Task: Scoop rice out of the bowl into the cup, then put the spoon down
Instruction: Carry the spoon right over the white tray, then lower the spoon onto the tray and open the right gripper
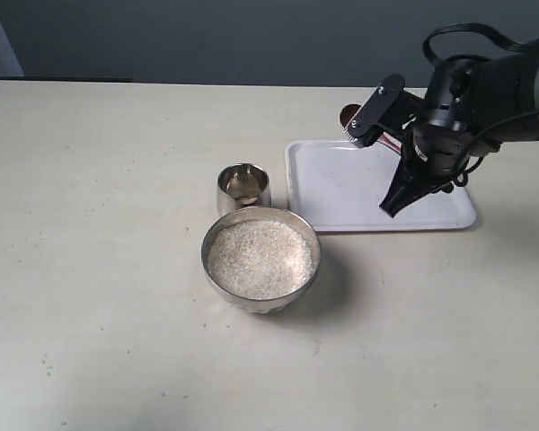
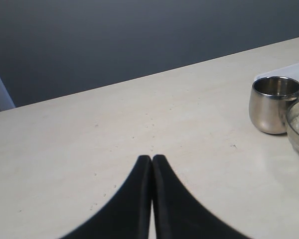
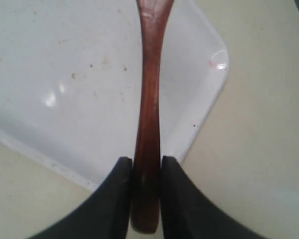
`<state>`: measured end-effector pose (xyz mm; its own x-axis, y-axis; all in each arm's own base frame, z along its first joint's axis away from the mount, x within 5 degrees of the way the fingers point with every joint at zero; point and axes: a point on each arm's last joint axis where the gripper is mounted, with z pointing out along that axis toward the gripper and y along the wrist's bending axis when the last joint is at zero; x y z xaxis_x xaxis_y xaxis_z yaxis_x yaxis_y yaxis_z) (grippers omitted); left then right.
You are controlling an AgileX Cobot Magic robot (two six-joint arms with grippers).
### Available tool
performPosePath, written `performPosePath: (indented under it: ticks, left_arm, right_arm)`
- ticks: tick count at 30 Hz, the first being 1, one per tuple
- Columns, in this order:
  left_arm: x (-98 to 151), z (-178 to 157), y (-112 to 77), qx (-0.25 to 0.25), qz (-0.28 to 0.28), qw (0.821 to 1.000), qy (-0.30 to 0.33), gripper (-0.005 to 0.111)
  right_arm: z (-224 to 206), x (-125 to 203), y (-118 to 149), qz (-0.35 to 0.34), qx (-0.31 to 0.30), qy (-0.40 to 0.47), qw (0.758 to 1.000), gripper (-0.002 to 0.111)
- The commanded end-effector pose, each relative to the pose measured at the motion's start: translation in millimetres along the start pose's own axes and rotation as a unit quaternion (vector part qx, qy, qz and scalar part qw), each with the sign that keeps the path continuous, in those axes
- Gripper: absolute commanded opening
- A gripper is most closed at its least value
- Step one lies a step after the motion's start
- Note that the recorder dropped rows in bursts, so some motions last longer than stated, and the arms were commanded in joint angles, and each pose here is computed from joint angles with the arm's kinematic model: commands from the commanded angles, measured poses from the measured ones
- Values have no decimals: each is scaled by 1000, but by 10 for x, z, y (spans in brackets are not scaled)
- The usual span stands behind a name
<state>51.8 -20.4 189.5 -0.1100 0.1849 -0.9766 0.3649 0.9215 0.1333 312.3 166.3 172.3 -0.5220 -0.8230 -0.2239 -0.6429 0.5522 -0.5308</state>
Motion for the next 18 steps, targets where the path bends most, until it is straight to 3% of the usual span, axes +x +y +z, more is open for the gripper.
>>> performPosePath:
  ticks: [1,6,18]
  left_arm:
    - [-22,-5,3,-1,-3,1000,-10,1]
    - [-22,-5,3,-1,-3,1000,-10,1]
    - [-22,-5,3,-1,-3,1000,-10,1]
  right_arm:
    - [165,36,41,17,-36,-3,999,-1]
    - [333,70,187,-3,-70,21,997,-1]
    - [559,123,325,-24,-81,46,995,2]
